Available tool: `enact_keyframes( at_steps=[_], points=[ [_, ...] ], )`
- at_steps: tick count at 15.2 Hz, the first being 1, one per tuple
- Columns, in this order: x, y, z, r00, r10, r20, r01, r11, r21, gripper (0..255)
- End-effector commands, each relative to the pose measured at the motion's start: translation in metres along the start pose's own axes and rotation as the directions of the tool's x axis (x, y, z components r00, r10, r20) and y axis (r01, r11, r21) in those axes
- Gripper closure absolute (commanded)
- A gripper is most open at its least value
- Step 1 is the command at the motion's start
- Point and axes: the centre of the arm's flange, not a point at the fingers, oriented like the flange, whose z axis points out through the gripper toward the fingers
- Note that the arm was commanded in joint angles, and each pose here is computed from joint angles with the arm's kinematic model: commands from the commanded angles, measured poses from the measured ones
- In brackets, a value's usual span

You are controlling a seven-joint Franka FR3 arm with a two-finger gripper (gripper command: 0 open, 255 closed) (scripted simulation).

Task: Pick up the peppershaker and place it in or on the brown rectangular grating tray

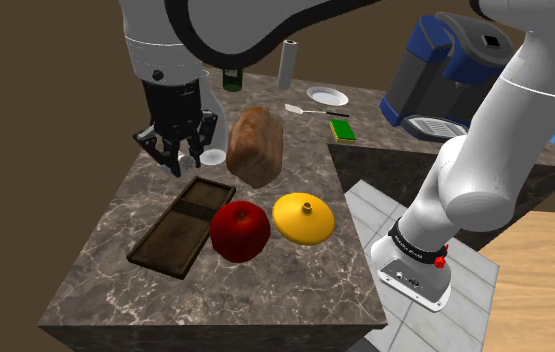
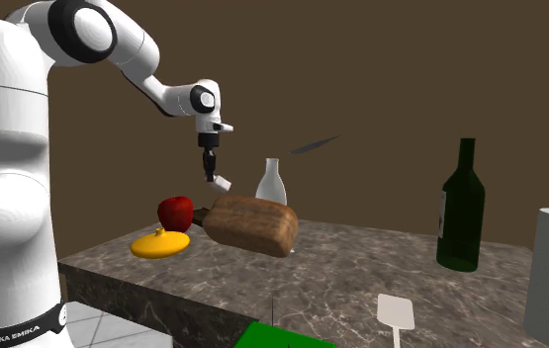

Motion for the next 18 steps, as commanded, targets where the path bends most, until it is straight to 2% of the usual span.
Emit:
enact_keyframes(
  at_steps=[1, 8, 16, 17, 18],
  points=[
    [0.000, -0.001, 0.010, 1.000, 0.000, 0.000, 0.000, 1.000, 0.000, 255],
    [0.001, -0.002, 0.047, 1.000, 0.000, 0.000, 0.000, 1.000, 0.000, 255],
    [0.001, -0.002, 0.049, 1.000, 0.000, 0.000, 0.000, 1.000, 0.000, 255],
    [0.001, -0.002, 0.049, 1.000, 0.000, 0.000, 0.000, 1.000, 0.000, 0],
    [0.001, -0.002, 0.049, 1.000, 0.000, 0.000, 0.000, 1.000, 0.000, 0]
  ],
)
